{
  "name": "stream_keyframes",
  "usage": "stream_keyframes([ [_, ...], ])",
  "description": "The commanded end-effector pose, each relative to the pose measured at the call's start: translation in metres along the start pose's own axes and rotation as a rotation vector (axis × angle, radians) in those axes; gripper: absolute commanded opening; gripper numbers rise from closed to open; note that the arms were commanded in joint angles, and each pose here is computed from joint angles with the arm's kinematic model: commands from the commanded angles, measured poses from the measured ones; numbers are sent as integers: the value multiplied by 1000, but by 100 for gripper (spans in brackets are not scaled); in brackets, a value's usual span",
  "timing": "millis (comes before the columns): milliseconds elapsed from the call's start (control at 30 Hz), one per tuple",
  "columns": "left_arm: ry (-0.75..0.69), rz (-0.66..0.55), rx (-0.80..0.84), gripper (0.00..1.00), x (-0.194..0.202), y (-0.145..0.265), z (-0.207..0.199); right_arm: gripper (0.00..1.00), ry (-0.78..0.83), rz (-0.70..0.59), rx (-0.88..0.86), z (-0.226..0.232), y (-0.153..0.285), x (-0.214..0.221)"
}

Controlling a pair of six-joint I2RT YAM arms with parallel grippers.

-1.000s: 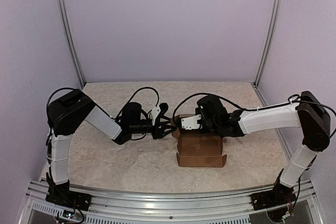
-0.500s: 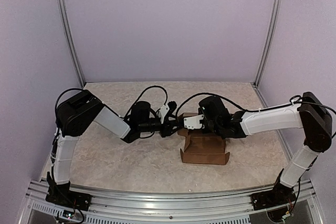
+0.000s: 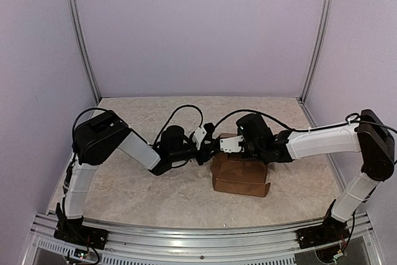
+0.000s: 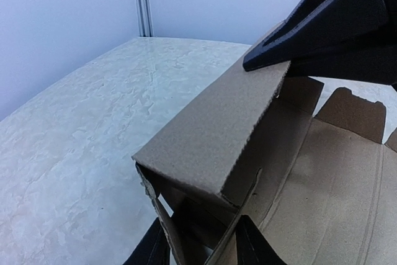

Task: Fold the paper box

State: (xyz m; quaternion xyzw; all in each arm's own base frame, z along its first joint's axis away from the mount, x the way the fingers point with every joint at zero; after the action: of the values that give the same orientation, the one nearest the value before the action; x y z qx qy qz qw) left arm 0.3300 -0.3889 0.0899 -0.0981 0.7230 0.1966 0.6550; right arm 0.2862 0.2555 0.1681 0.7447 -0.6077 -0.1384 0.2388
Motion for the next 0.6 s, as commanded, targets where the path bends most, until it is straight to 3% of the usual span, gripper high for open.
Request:
stream_keyframes([
  [0, -7, -49, -48, 33, -7, 6, -3, 3, -2, -131, -82, 6, 12, -15],
  [167, 2, -62, -64, 32, -7, 6, -4, 7, -72, -176, -198, 0, 17, -22],
  [300, 2, -70, -62, 34, -7, 8, -5, 20, -104, -179, -264, 2, 19, -22],
  [567, -1, -67, -51, 34, -6, 9, -8, 20, -216, -201, -306, -17, 21, -13],
])
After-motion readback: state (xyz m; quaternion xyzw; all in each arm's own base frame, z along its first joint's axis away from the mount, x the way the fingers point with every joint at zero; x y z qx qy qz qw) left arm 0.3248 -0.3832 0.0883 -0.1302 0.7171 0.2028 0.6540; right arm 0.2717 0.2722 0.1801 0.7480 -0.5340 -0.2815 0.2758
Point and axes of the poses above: each gripper's point midway between its finger pads, its own y axis back along the fingers, its own z axis along the line the jaws close on, x = y × z, the point moved 8 cm from there along y, back along the fingers, and after that the axes turned 7 degrees about y, right-handed, at the moved point
